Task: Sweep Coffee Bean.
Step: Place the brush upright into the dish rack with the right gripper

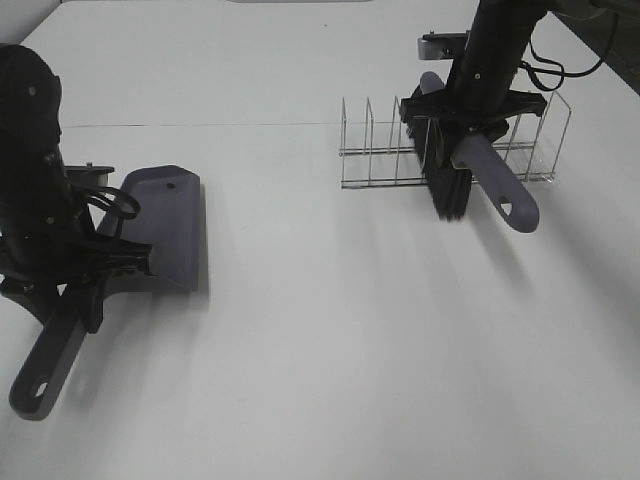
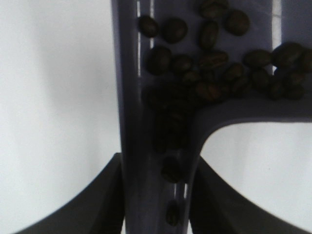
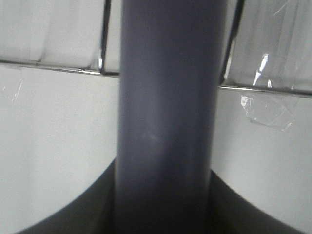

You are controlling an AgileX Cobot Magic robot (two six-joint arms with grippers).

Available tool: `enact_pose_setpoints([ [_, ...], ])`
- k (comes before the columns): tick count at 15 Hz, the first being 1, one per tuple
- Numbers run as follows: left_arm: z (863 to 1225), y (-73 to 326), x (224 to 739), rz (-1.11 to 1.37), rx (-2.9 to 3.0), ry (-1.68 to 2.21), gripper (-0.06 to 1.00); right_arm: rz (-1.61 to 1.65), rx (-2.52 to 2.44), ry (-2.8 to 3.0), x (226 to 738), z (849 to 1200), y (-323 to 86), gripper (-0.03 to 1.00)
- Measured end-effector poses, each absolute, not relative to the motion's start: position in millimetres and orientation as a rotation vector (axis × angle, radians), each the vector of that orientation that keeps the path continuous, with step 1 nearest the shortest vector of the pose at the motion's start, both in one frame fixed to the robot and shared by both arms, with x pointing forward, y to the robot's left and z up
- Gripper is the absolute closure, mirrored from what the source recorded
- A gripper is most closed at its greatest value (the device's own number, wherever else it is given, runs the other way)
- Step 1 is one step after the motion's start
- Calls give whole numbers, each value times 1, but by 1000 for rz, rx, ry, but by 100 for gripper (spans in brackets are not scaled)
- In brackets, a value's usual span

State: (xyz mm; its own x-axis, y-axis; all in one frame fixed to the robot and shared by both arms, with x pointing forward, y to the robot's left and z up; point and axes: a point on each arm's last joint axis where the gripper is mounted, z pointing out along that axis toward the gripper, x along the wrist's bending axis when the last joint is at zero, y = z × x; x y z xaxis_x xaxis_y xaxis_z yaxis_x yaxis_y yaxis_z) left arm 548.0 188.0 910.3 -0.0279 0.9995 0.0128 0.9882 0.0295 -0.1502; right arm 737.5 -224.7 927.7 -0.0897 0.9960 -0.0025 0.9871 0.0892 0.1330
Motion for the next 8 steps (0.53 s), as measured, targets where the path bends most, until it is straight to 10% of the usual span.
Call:
enact_pose_setpoints([
  [6, 910, 188, 548, 151, -2106, -2169, 61, 126, 2067, 2258, 738, 916, -225, 62],
  [8, 910, 188, 548, 151, -2106, -2169, 61, 143, 2079, 2263, 738, 916, -223, 45],
])
